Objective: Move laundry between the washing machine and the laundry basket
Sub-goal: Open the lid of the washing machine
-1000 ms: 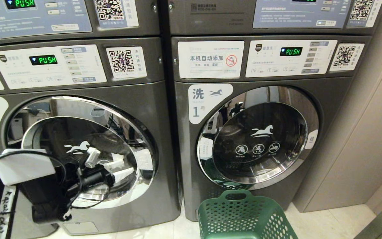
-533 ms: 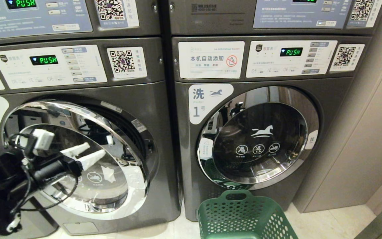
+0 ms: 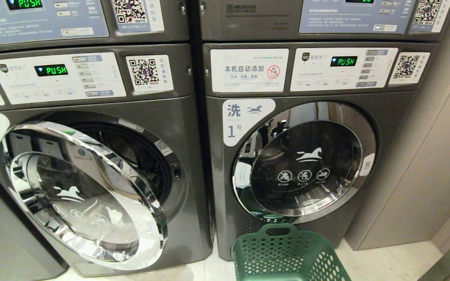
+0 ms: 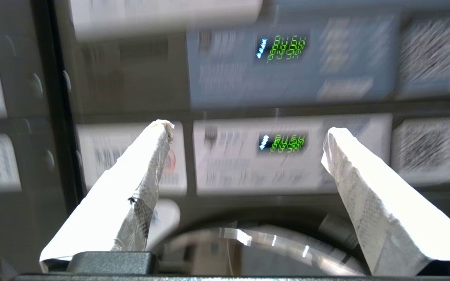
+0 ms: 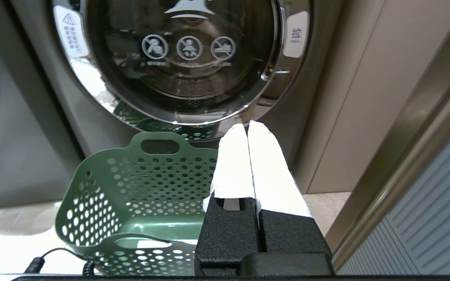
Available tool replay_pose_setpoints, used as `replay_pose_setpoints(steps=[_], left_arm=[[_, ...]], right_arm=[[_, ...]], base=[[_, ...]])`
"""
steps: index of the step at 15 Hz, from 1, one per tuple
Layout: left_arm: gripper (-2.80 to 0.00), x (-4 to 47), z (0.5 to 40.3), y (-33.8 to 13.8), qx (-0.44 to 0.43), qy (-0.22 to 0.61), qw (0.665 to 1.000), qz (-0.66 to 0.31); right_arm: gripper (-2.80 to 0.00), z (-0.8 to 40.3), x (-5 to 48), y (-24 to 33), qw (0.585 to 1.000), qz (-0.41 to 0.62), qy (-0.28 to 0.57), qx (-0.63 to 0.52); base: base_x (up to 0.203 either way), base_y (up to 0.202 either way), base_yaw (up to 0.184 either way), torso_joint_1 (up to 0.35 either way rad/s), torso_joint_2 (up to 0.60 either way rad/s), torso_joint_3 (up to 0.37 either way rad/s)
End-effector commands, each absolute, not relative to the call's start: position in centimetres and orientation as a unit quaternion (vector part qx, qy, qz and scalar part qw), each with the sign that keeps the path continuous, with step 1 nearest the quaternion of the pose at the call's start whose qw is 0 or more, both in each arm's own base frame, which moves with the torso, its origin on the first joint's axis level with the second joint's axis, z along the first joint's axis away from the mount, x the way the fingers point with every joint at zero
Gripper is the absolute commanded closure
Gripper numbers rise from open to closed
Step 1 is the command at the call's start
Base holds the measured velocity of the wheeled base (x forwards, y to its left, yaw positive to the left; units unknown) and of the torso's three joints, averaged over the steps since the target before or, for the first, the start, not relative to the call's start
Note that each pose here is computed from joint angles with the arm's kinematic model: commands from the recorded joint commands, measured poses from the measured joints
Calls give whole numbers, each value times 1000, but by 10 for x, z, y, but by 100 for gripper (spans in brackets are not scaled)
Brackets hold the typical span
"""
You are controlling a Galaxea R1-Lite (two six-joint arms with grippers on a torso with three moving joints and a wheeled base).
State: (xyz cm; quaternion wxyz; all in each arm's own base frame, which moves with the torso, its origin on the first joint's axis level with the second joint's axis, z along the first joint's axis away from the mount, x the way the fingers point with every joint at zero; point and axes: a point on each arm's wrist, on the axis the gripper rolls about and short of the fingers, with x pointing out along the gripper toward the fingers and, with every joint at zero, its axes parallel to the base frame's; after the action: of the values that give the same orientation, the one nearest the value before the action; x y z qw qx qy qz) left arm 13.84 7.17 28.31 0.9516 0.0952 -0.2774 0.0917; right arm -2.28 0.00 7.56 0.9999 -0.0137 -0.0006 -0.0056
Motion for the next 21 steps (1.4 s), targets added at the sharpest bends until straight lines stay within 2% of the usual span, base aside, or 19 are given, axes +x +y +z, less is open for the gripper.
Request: replay_pose_setpoints(steps=[1,7,8,11,14,18,21], left_arm=[[-280,82,320,45,138,-354,918,110],[-280,85,323,48,117,-345,922,129],[0,86,325,47,112,-348,923,119],[0,97,333,35,99,-340,935,32],[0,112,327,26,132,-246,960,-28],[0,118,325,-26,103,-217,955,-176],[0,106,326,-66,71,-170,954,-236]], right_arm=[[0,76,-23,0,1000,-5,0,-14],[0,76,-23,0,1000,-5,0,-14],[0,76,-23,0,1000,-5,0,-14],[0,76,-23,0,1000,-5,0,-14],[0,76,-23,0,1000,-5,0,-14],[0,76,-23,0,1000,-5,0,-14],[0,76,-23,0,1000,-5,0,-14]], base=[[0,0,0,0,0,0],[0,0,0,0,0,0],[0,0,0,0,0,0],[0,0,0,0,0,0],[0,0,0,0,0,0],[0,0,0,0,0,0],[0,0,0,0,0,0]])
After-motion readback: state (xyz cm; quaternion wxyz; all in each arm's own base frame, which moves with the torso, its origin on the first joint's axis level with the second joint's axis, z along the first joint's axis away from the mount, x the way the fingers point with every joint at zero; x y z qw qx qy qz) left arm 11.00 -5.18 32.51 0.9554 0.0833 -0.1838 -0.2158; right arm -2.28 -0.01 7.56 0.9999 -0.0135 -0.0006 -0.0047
